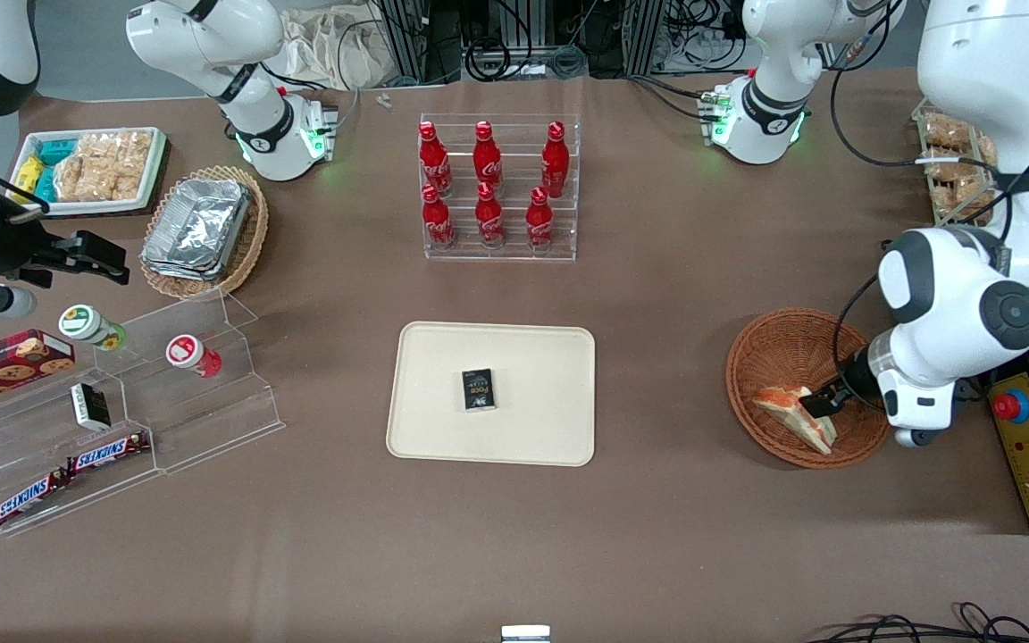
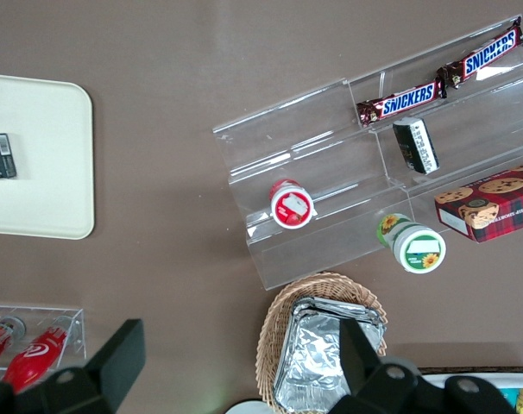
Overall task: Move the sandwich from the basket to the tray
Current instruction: 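Lower the open left gripper over the sandwich in the basket, then close the left gripper on the sandwich's crust edge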
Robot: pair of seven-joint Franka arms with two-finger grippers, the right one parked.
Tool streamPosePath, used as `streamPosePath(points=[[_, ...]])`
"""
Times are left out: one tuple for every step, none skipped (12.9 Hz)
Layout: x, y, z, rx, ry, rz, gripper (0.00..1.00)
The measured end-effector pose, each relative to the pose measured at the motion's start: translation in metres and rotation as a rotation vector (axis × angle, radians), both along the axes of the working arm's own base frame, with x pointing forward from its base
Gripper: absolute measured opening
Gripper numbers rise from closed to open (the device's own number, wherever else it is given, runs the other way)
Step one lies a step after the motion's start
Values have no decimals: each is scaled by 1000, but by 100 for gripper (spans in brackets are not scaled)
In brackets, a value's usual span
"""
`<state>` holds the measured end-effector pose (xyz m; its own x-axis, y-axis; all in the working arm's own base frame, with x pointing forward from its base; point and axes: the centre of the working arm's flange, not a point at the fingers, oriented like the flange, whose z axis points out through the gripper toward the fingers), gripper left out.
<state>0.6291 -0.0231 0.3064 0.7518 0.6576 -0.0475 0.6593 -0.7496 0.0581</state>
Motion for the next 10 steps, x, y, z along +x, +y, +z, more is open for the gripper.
streamPosePath(points=[[2,0,-8,-1,-7,16,98],[4,0,-12,0,-11,32,98],[6,0,-12,0,-14,40,98],[9,-1,-12,-1,-17,50,98],[11,-1,-12,-1,-22,62,98],[13,-1,-15,-1,-29,70,98],[14,-2,-21,-1,-30,73,98],[15,-2,-29,0,-26,74,98],[15,-3,-36,1,-21,75,98],[15,-3,-41,1,-19,77,98]])
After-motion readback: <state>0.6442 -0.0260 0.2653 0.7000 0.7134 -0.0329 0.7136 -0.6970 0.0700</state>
